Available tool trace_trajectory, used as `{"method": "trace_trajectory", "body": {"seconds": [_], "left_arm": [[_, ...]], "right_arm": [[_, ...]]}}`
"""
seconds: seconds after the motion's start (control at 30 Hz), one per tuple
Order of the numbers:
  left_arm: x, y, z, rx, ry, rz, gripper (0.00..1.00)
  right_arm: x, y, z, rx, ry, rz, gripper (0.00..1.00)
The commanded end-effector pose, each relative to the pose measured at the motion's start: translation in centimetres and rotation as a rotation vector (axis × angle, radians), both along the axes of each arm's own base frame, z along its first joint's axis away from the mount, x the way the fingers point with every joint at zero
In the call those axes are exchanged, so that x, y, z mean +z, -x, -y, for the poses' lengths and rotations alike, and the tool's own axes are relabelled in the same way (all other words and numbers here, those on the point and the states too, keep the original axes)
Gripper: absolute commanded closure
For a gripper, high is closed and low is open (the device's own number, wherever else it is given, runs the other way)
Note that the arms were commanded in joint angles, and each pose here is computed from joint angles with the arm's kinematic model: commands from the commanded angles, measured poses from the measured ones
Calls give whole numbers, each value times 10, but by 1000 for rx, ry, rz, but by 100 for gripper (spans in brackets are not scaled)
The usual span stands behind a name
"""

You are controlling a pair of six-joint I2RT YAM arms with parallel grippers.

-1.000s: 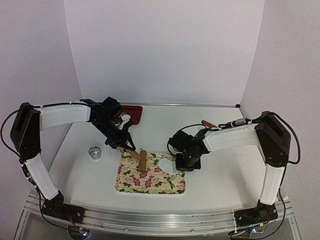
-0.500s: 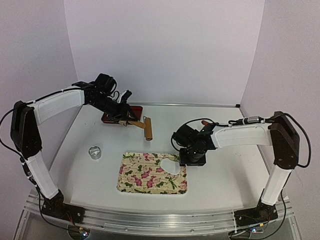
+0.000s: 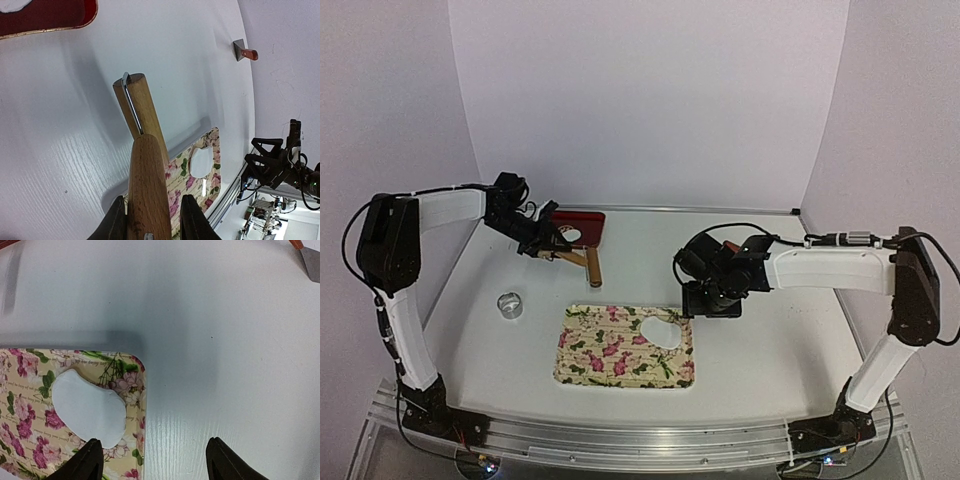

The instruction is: Roll out the dumpling wrappers from the dough

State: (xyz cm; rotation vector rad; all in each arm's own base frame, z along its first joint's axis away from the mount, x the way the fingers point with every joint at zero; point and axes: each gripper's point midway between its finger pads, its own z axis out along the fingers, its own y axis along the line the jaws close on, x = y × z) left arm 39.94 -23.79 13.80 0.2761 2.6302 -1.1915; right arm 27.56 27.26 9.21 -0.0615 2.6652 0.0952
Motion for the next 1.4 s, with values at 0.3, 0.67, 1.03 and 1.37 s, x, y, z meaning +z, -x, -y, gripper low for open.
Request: {"method": "trace_trajectory", "body": {"seconds": [0.3, 0.67, 1.03, 1.37], "left_arm": [[-63, -26, -28, 21, -50, -33, 92], [-121, -28, -58, 61, -215, -71, 76], [-118, -40, -71, 110, -299, -3, 47], [-92, -47, -105, 228, -407, 56, 26]], "right_arm": [[25, -10, 11, -54, 8, 91, 26], [20, -11, 4, -44, 9, 75, 24], [23, -12, 4, -32, 11, 82, 20], [26, -9, 12, -39, 16, 96, 18]]}}
